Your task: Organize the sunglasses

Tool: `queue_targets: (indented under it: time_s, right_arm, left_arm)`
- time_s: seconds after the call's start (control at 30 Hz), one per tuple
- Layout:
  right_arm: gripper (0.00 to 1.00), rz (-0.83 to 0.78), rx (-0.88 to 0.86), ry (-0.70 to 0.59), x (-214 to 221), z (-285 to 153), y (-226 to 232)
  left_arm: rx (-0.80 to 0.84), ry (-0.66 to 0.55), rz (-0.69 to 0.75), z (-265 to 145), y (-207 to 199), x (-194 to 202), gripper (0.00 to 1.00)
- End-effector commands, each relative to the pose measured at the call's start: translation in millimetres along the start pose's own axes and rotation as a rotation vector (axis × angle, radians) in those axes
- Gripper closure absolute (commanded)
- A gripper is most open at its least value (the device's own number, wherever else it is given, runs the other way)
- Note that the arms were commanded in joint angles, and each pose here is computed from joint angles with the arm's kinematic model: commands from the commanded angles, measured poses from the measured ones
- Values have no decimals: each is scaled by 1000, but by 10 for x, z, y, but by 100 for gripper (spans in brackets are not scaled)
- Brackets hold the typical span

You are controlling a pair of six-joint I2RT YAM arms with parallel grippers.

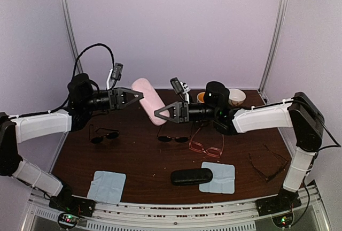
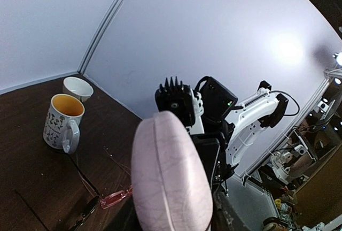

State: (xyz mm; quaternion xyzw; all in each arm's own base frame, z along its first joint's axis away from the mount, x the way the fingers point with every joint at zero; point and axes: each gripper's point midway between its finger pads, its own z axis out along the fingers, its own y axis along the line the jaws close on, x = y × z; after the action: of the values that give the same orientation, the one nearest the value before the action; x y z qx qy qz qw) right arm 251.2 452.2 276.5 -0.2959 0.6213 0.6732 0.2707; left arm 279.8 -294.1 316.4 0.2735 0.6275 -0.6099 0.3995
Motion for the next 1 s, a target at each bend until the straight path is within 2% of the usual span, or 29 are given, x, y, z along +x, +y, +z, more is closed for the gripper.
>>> queue_targets:
  time_s: [0.0,0.23,0.47,0.6,0.77,0.97]
  right_arm:
    - [81,-118,89,-16,-142,-44,105]
    - [86,-173,224,20,-97,-154,-54]
    - [88,-234,480,6,-195,-393,-330]
    - [89,-263,634,-17,-270,-546,-495]
    - [92,-322,837,-6,-277,-651,-657]
    - [94,-346,934,2,-245,-589,-703]
  left_arm:
    - [-91,-19,26,-24,132,-5,85]
    - [-216,10,8,-106,303,101,39]
    - [-440,31,-9,-335,530,201,12]
    - [-545,27,-9,-492,607,239,3]
    - [-634,23,-60,-601,691,295,2]
    - [-697,29,-81,-572,675,389,2]
